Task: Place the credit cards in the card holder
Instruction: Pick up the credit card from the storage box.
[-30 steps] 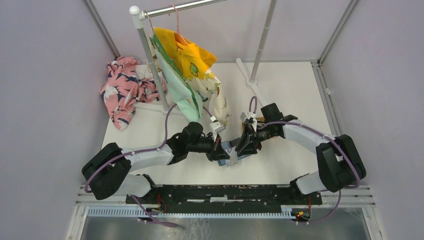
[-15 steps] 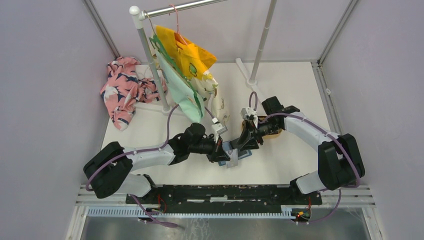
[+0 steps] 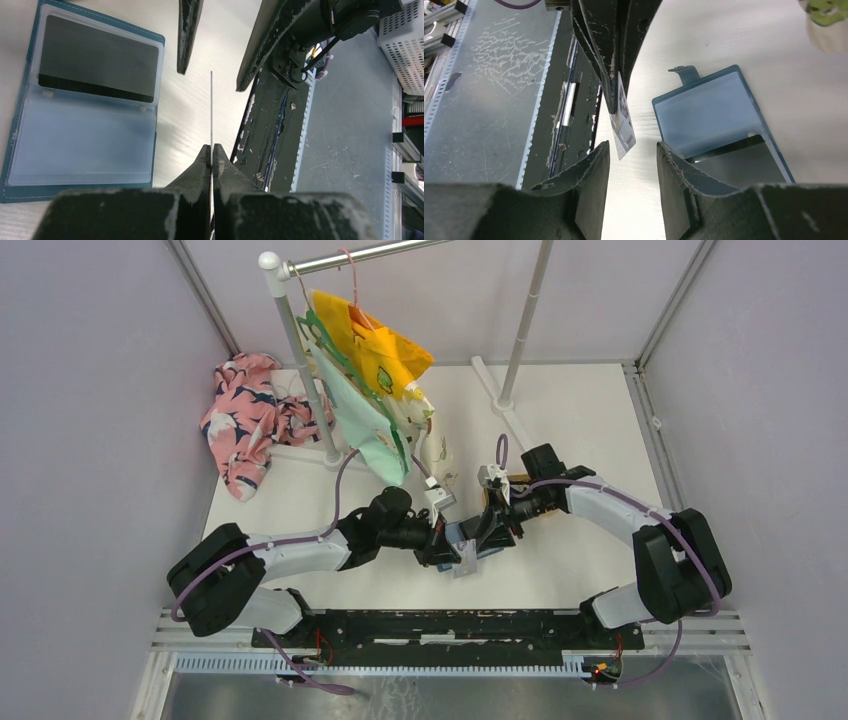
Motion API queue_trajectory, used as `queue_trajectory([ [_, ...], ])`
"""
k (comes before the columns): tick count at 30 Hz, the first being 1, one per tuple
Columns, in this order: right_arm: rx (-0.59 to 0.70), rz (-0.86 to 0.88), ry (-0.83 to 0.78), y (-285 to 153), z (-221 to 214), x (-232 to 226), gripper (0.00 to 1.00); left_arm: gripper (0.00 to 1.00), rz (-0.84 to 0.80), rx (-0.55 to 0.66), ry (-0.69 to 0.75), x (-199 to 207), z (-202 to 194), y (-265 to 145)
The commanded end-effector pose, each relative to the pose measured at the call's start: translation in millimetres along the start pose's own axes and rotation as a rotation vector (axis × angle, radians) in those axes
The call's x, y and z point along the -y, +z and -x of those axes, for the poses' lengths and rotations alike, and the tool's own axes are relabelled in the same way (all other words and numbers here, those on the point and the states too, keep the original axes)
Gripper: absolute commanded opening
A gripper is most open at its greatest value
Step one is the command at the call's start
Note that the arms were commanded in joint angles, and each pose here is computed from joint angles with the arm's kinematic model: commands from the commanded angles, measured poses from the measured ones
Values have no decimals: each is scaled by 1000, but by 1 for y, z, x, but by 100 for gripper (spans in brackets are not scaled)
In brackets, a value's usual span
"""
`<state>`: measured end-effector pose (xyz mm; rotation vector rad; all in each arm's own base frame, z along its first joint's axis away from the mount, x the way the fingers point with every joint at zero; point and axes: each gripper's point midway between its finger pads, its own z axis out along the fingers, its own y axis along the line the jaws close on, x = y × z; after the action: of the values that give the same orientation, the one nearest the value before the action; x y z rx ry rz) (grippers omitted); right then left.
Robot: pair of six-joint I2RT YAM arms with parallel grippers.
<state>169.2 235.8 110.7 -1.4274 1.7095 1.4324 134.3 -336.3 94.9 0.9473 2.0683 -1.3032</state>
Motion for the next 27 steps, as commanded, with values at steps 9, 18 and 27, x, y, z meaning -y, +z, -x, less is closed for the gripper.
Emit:
queue_trajectory([
  [9, 15, 93, -30, 17, 6, -14, 19, 2, -48, 62, 88, 12, 26, 5],
  [18, -84, 7, -16, 11, -3, 3, 0, 34, 2, 57, 40, 7, 23, 1],
  [27, -35, -98, 4, -20, 6, 20, 0, 51, 120, 41, -21, 3, 7, -14],
])
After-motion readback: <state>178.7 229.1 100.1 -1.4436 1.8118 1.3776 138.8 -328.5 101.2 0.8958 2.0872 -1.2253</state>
